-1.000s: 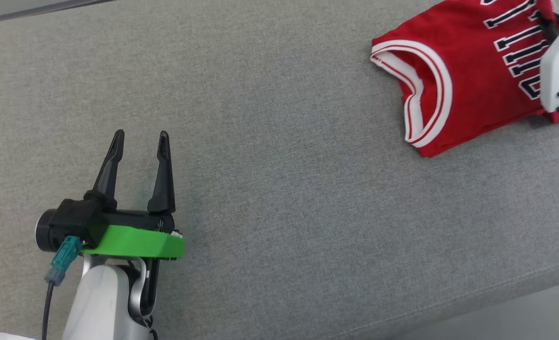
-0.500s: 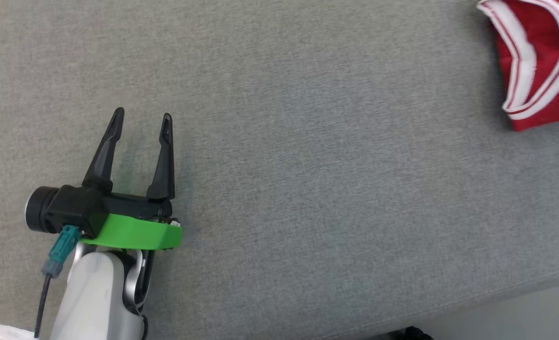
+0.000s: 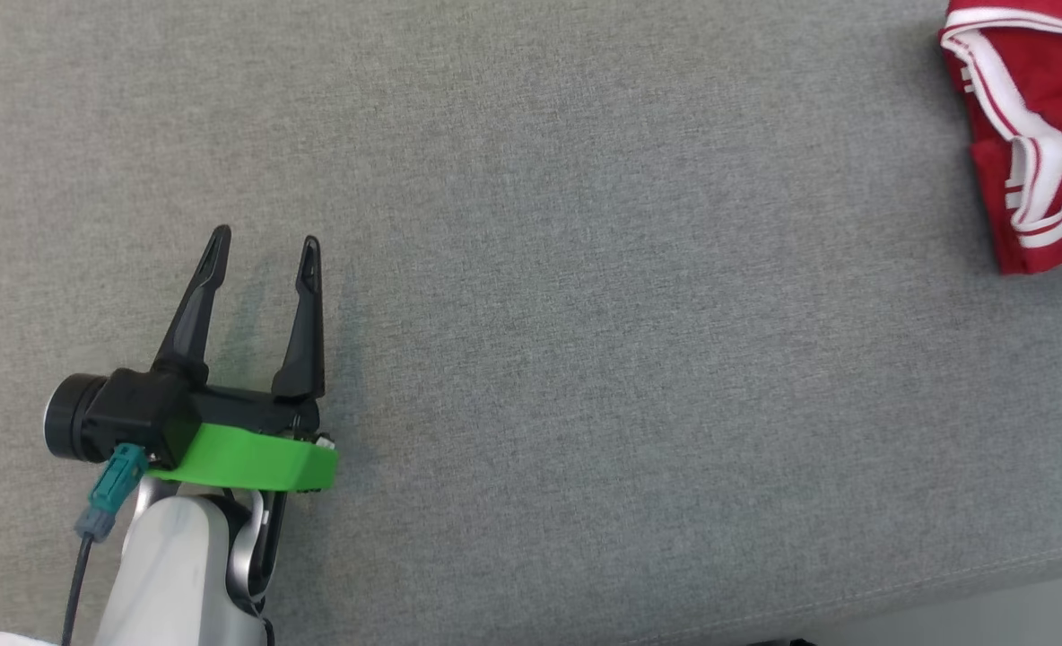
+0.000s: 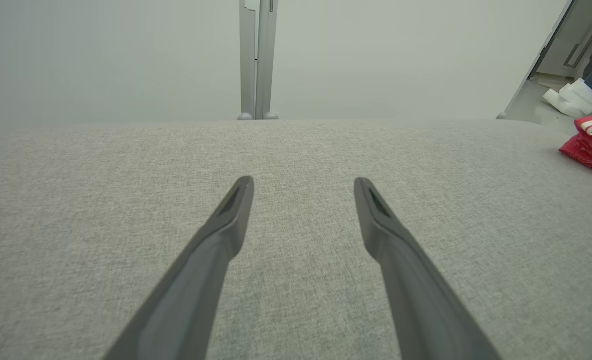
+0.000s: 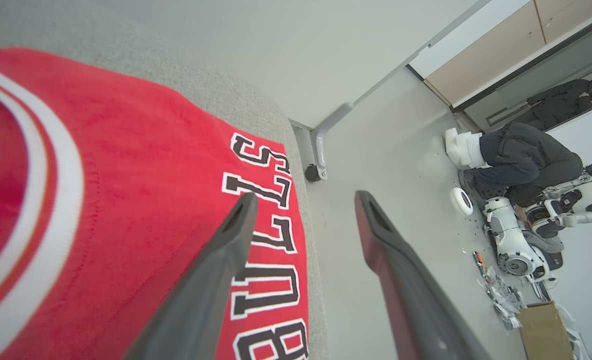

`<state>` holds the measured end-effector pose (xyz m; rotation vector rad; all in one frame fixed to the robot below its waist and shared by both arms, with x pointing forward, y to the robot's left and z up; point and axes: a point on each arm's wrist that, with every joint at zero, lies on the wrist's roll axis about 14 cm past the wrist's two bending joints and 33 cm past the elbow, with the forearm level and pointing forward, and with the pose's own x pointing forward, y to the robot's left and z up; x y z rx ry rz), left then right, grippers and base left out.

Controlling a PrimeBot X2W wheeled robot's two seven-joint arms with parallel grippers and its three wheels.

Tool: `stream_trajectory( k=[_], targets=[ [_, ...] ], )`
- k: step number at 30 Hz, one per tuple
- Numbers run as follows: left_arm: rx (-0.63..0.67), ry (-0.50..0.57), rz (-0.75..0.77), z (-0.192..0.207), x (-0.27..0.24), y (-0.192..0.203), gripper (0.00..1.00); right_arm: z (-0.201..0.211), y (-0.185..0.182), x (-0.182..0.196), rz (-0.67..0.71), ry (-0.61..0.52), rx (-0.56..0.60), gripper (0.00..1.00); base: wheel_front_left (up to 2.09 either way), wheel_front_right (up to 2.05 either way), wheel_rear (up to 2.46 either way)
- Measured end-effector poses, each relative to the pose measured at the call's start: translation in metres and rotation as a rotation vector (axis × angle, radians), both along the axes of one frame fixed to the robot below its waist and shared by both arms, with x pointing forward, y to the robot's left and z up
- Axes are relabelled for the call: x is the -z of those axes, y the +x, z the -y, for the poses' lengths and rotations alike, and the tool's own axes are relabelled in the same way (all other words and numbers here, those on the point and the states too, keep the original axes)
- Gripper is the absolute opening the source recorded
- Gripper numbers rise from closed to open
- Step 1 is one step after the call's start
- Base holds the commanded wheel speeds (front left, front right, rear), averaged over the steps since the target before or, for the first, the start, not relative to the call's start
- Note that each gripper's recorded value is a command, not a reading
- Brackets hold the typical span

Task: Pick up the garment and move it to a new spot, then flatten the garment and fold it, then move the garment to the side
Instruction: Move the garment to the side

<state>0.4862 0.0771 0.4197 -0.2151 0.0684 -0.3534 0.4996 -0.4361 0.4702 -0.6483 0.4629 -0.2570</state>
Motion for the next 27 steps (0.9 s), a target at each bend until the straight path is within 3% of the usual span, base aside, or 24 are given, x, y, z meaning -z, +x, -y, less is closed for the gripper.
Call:
stream_trajectory(
  k=[6, 9, 18, 27],
  targets=[
    [-0.034, -0.012, 0.023, -0.006, -0.02, -0.012, 1.0, -0.056, -0.002, -0.026, 0.266, 0.19, -0.118, 1.0, 0.0, 0.0, 0.0],
    [-0.049, -0.007, 0.026, -0.01, -0.028, -0.021, 1.0, -0.098, -0.011, -0.028, 0.365, 0.347, -0.18, 1.0, 0.0, 0.0, 0.0],
    [-0.147, 0.003, 0.061, -0.039, -0.055, -0.044, 1.0, -0.191, -0.059, -0.034, 0.451, 0.633, -0.322, 1.0, 0.0, 0.0, 0.0],
    [-0.227, -0.016, 0.065, -0.064, -0.068, -0.071, 1.0, -0.248, -0.089, -0.056, 0.52, 0.738, -0.41, 1.0, 0.0, 0.0, 0.0]
  ],
)
